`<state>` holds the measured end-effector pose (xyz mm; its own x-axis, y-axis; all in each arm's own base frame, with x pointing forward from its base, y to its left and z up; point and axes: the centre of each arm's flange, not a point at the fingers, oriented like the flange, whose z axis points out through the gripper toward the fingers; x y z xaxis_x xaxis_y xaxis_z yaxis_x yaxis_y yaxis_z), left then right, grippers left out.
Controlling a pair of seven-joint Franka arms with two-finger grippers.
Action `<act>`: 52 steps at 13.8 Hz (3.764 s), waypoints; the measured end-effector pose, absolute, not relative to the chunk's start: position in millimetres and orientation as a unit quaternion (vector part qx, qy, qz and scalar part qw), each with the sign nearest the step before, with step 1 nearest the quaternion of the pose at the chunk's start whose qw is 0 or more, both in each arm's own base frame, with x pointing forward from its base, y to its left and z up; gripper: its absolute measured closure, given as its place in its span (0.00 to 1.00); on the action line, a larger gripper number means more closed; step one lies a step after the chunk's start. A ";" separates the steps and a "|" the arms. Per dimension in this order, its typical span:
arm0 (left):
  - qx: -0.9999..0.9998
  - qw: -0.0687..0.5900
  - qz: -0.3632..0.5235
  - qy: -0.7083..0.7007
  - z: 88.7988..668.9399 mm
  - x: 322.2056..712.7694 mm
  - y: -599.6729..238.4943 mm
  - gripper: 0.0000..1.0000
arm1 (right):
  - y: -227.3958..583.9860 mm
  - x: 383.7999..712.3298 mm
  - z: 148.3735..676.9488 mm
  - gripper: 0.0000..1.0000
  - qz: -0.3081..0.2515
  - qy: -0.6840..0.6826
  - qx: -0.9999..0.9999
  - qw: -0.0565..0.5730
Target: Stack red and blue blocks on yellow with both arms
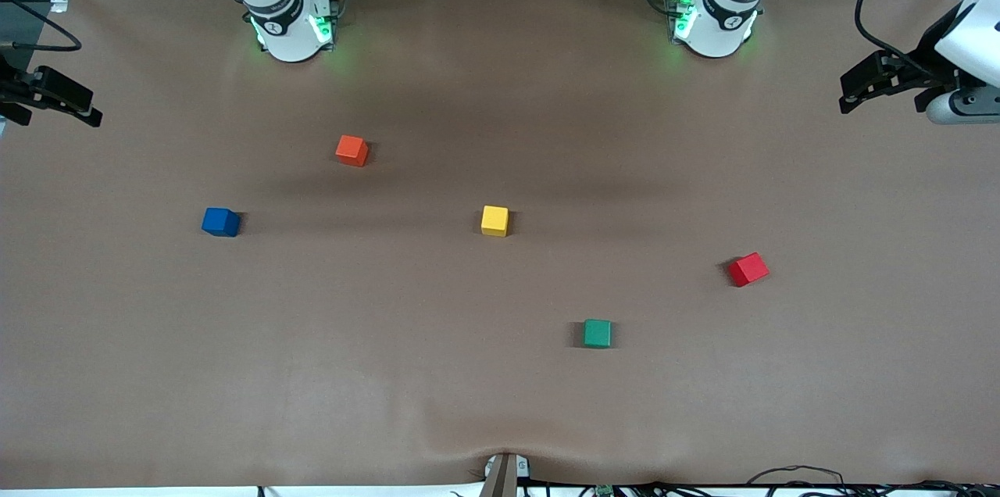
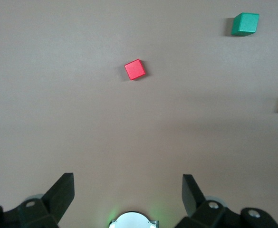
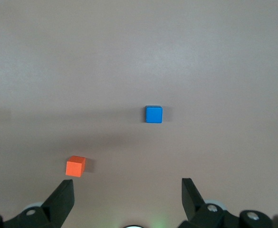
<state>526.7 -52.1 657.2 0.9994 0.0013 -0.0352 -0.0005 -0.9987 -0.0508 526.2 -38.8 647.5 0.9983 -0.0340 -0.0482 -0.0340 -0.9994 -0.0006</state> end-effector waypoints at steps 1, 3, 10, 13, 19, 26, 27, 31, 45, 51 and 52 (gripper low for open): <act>-0.999 0.026 0.019 0.000 656.3 526.6 -52.0 0.00 | -38.8 526.2 647.5 0.00 0.024 0.017 -1.000 0.001; -0.999 0.026 0.023 0.000 653.2 526.6 -51.7 0.00 | -38.9 526.2 647.4 0.00 0.024 0.017 -1.000 0.001; -0.999 0.026 0.030 -0.017 646.4 527.9 -35.6 0.00 | -39.5 526.2 646.6 0.00 0.025 0.018 -1.000 0.001; -0.999 0.026 0.029 -0.020 641.8 530.5 -31.5 0.00 | -39.8 526.2 646.4 0.00 0.025 0.018 -1.000 0.001; -0.999 0.025 0.025 -0.026 594.9 556.3 -24.3 0.00 | -40.0 526.1 646.2 0.00 0.025 0.018 -1.000 0.001; -0.996 0.025 0.043 -0.071 514.3 566.5 -18.4 0.00 | -40.4 526.1 646.1 0.00 0.026 0.018 -1.000 0.001; -0.996 0.025 0.046 -0.075 501.5 568.4 -18.5 0.00 | -40.5 526.1 646.1 0.00 0.026 0.019 -1.000 0.001; -0.994 0.024 0.042 -0.093 450.9 571.7 -19.0 0.00 | -40.6 526.1 645.8 0.00 0.026 0.019 -0.999 0.001; -0.988 0.025 0.054 -0.141 358.9 594.3 -20.8 0.00 | -40.7 526.1 645.6 0.00 0.026 0.019 -0.999 0.001; -0.988 0.023 0.051 -0.145 318.8 604.3 -21.1 0.00 | -40.7 526.1 645.5 0.00 0.026 0.019 -0.999 0.001; -0.988 0.021 0.046 -0.146 313.8 606.5 -20.8 0.00 | -40.7 526.0 645.5 0.00 0.026 0.019 -0.999 0.001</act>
